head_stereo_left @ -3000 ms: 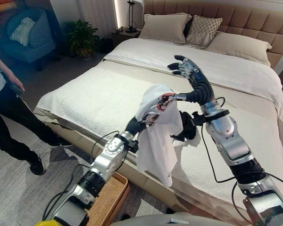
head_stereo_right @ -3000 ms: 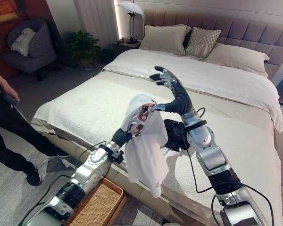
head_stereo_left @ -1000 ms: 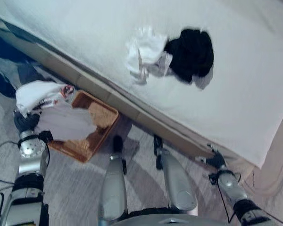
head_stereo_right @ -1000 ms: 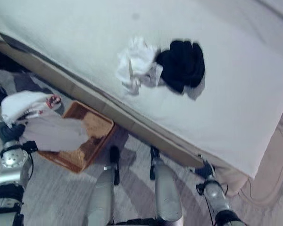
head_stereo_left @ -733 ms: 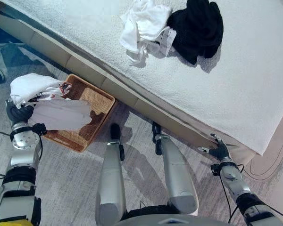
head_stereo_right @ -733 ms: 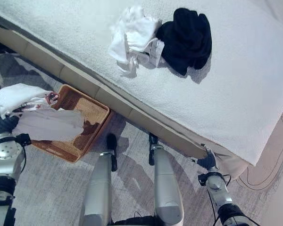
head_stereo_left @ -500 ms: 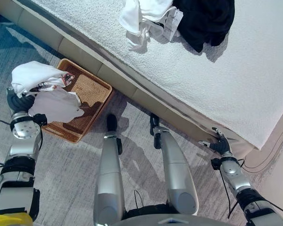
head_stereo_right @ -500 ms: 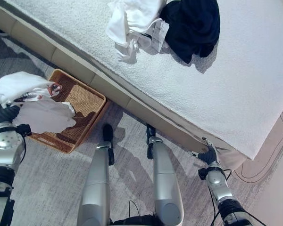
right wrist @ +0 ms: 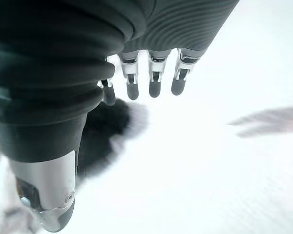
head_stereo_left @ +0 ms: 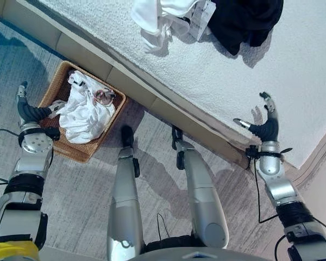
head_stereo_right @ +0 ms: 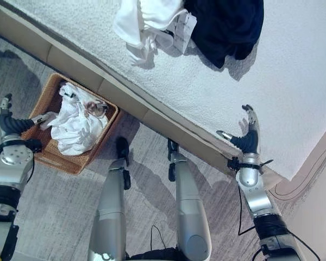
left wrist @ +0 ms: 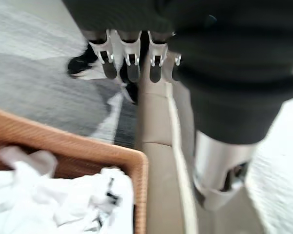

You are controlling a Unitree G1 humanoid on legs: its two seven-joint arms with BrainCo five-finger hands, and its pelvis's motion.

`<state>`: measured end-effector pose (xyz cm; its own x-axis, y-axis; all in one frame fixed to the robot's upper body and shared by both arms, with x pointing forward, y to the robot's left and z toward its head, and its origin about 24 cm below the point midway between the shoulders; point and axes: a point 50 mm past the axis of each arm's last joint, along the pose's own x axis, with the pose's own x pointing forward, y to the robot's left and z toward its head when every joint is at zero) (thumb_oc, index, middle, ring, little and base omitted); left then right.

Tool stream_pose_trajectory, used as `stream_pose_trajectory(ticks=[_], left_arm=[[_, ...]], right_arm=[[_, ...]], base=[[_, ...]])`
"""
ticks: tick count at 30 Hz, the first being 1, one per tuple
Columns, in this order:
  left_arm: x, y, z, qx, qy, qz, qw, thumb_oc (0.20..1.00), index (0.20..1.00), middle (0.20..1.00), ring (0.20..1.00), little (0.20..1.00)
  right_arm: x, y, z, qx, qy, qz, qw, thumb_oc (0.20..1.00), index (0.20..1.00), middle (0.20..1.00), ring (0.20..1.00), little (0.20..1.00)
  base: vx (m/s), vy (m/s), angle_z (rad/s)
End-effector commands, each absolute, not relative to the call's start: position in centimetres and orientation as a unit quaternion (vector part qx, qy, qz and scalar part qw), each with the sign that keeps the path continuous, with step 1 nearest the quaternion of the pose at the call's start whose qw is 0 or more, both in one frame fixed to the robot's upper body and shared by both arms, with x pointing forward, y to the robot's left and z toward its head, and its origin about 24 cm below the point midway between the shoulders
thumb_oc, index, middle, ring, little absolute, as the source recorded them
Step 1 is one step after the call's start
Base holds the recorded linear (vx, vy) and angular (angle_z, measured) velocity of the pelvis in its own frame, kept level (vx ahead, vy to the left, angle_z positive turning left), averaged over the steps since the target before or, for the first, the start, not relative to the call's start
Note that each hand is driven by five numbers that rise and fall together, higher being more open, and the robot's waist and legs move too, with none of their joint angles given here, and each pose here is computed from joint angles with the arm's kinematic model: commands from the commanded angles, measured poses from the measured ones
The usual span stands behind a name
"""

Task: Pick up clothes into the bucket

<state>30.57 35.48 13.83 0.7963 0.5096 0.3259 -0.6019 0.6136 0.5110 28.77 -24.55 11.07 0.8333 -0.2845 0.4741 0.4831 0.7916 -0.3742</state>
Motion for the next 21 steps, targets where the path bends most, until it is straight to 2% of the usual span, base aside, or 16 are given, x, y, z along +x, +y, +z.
stream_pose_trajectory(ticks=[1, 9, 14, 16, 21], left_arm=[[29.8, 35.9, 14.2, 0.366, -0.086, 0.315, 0.872, 1.000, 1.000, 1.000, 1.000, 1.000], [29.8, 31.4, 8.5, 0.312, -0.052, 0.232, 0.920, 1.000, 1.000, 1.000, 1.000, 1.000], [29.3, 27.8, 4.3, 0.214, -0.012, 0.164, 0.963, 1.000, 1.000, 1.000, 1.000, 1.000], [28.8, 26.1, 1.7, 0.191, 0.027, 0.146, 0.970, 1.000, 1.000, 1.000, 1.000, 1.000], [27.7, 24.4, -1.2, 0.162, 0.076, 0.124, 0.976, 1.000, 1.000, 1.000, 1.000, 1.000]], right_arm=[[27.8, -26.2, 14.4, -0.263, -0.279, -0.243, 0.891, 1.000, 1.000, 1.000, 1.000, 1.000], [30.6, -26.2, 19.2, -0.258, -0.333, -0.259, 0.869, 1.000, 1.000, 1.000, 1.000, 1.000], [33.0, -26.4, 23.5, -0.287, -0.355, -0.265, 0.849, 1.000, 1.000, 1.000, 1.000, 1.000], [34.7, -27.6, 25.5, -0.314, -0.332, -0.286, 0.842, 1.000, 1.000, 1.000, 1.000, 1.000], [36.2, -29.6, 29.0, -0.331, -0.296, -0.315, 0.839, 1.000, 1.000, 1.000, 1.000, 1.000]], base=[[0.00, -0.030, 0.04], [0.00, -0.043, 0.03], [0.02, -0.066, 0.05], [0.05, -0.100, 0.01], [0.02, -0.057, 0.07]])
